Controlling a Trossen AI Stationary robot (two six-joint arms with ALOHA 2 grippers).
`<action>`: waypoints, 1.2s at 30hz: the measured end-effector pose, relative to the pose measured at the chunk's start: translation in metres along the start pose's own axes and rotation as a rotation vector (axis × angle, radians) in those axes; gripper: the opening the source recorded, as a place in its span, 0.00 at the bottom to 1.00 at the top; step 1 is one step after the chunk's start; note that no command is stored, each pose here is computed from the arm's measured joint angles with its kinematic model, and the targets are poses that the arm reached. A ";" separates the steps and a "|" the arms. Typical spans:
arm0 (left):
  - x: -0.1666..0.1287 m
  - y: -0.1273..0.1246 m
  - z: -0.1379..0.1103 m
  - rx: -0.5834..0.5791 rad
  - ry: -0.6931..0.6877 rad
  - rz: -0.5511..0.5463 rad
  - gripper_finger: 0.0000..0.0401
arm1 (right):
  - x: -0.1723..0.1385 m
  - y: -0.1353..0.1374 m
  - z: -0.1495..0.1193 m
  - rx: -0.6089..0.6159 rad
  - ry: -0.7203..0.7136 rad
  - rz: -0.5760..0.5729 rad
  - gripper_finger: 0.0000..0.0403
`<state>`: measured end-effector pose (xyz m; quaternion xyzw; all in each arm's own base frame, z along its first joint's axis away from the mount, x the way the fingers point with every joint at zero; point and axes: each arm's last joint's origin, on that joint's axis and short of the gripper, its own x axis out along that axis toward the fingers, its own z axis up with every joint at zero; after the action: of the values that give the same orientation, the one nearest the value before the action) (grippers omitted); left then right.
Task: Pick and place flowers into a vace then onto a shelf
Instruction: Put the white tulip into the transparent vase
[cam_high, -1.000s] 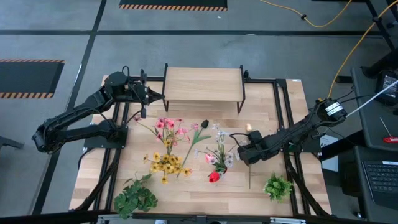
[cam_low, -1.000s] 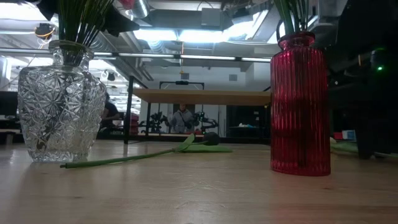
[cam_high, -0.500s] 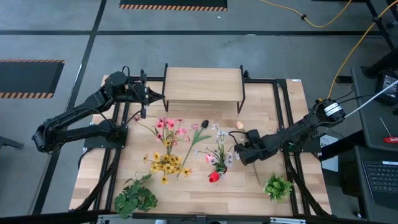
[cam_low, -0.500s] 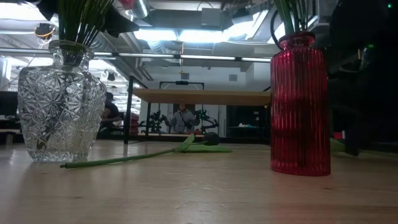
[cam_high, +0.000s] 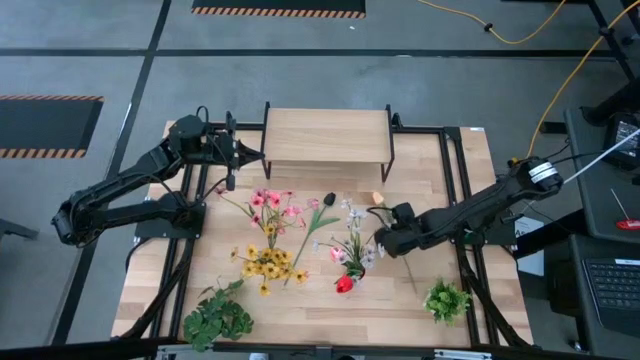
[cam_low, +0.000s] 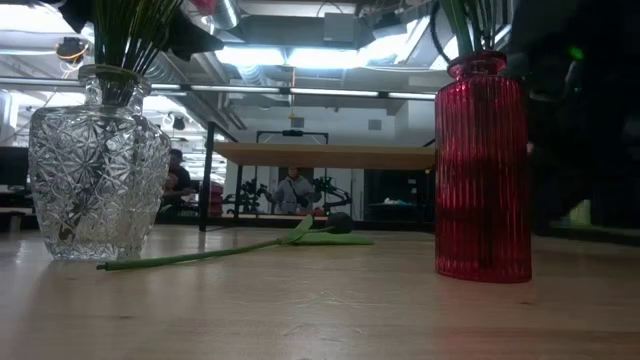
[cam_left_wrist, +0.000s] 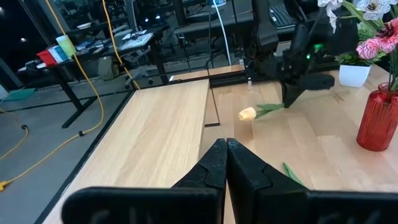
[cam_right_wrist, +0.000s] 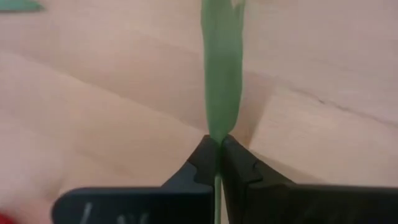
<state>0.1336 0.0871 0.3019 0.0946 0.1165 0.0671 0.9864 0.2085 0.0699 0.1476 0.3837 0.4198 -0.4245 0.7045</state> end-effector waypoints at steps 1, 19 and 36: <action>0.000 0.000 0.000 -0.001 0.002 -0.001 0.01 | -0.004 0.000 0.002 -0.013 -0.003 0.023 0.01; 0.000 0.000 -0.001 0.002 0.012 -0.001 0.01 | -0.072 -0.013 0.067 -0.279 -0.343 0.355 0.01; 0.020 0.012 0.001 -0.144 -0.050 0.010 0.03 | -0.098 0.006 0.138 -0.668 -0.779 0.751 0.01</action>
<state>0.1521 0.1014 0.3013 0.0257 0.0863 0.0780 0.9929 0.2229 -0.0244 0.2877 0.0819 0.0792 -0.1030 0.9881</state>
